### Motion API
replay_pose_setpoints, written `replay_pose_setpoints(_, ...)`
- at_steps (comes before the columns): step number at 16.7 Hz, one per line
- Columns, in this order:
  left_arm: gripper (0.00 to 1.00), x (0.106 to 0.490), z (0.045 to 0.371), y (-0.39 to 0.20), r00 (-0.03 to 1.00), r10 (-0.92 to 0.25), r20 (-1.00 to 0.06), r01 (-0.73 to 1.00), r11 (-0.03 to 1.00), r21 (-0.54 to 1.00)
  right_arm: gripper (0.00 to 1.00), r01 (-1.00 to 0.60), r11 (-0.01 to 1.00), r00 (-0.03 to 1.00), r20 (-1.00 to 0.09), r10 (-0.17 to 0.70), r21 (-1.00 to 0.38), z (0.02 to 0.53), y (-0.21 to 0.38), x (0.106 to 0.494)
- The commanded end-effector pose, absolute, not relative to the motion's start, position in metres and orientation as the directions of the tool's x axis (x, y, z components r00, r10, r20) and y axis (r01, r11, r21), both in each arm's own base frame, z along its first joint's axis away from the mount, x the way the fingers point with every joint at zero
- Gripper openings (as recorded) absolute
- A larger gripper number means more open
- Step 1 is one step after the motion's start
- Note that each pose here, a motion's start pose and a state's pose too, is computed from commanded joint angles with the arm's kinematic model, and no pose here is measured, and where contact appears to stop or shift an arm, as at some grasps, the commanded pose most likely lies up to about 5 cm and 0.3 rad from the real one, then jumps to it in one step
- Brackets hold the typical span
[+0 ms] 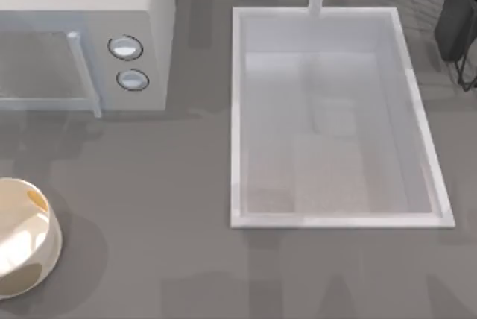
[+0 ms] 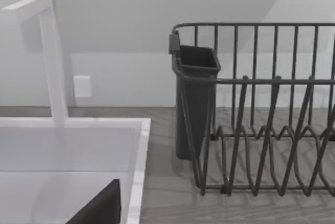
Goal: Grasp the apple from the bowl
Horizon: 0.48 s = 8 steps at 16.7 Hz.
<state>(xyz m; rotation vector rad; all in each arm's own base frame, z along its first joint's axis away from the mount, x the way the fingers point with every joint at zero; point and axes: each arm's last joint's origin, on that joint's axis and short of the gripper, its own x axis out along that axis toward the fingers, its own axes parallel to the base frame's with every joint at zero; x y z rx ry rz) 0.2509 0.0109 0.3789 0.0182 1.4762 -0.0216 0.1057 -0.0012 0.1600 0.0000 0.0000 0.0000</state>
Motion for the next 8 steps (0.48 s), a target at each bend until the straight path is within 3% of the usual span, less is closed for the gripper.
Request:
replay_pose_setpoints(4,0.00,0.255,0.375,0.009,0.086,-0.004,-0.996,0.023,1.000,-0.002,1.00,0.000,1.000,1.000,0.000,0.000,0.000,0.160,-0.001,0.106)
replay_pose_setpoints(8,0.00,0.274,0.351,-0.033,0.056,-0.011,-0.998,0.023,1.000,-0.010,1.00,0.000,1.000,1.000,0.000,0.000,0.000,0.160,-0.001,0.106)
